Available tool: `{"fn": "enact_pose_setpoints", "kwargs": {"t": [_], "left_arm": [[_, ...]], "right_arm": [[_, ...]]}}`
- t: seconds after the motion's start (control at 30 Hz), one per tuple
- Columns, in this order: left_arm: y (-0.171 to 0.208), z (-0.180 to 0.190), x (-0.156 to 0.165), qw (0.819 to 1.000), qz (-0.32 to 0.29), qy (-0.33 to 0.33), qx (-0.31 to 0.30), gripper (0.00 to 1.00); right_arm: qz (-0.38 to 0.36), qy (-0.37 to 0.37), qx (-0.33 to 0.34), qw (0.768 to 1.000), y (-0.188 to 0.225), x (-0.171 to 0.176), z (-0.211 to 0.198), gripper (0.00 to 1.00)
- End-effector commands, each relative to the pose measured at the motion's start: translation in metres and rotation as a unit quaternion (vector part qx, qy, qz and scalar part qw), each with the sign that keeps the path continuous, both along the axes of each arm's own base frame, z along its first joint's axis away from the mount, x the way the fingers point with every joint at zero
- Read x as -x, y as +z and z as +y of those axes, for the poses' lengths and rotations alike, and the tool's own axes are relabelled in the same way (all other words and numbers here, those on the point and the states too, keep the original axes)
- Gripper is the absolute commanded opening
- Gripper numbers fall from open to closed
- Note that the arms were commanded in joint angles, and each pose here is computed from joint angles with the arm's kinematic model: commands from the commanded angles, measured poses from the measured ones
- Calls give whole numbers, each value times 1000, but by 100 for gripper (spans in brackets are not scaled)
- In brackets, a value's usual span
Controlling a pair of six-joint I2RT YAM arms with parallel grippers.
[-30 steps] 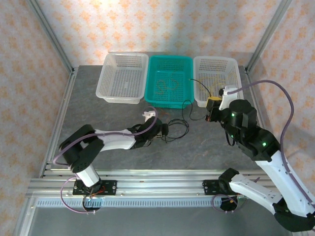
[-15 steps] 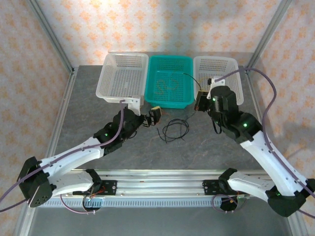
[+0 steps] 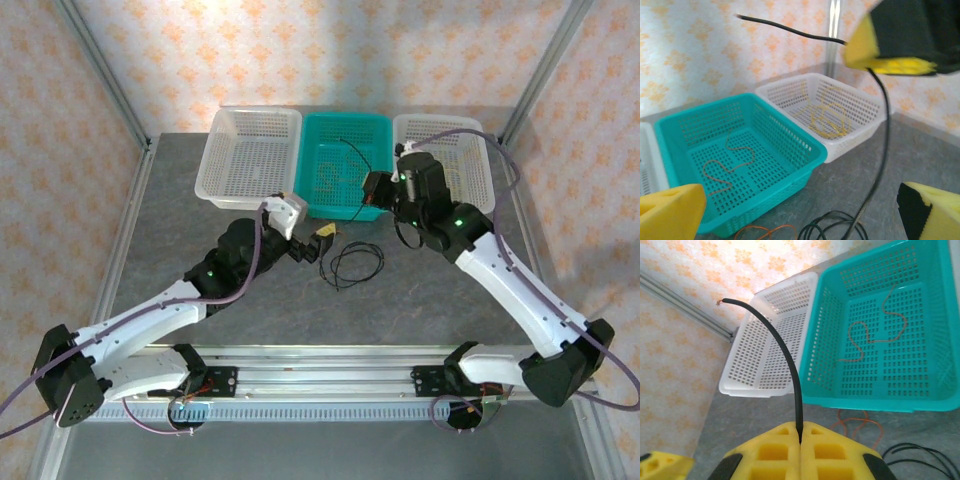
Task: Untangle the cables
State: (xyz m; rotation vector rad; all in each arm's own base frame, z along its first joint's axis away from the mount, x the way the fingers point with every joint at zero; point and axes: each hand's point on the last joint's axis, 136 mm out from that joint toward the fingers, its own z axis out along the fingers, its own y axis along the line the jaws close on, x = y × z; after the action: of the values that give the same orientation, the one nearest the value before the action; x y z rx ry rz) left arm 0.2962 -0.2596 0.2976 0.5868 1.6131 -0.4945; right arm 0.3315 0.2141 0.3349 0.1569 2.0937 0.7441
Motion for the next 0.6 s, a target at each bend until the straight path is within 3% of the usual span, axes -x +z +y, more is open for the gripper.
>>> {"fn": "enact_pose_setpoints", "kwargs": {"t": [0.0,0.13,0.3,0.57], "left_arm": [[8,-22,5,997,-33,-68,-35,99],[-6,-31,-6,996,-25,-69,-51,93],[-17,-28,-31,997,-24,-14,-66,76],[-23,-30,-32,998,-20,-17,-66,47]], "right_arm": [[-19,26,-65,997,32,-1,17,0],[-15,45,-73,996,33,-2,25,0],[-11,46,-60,997,30,-1,24,0],[-18,31,-41,999,31,-1,15,0]]}}
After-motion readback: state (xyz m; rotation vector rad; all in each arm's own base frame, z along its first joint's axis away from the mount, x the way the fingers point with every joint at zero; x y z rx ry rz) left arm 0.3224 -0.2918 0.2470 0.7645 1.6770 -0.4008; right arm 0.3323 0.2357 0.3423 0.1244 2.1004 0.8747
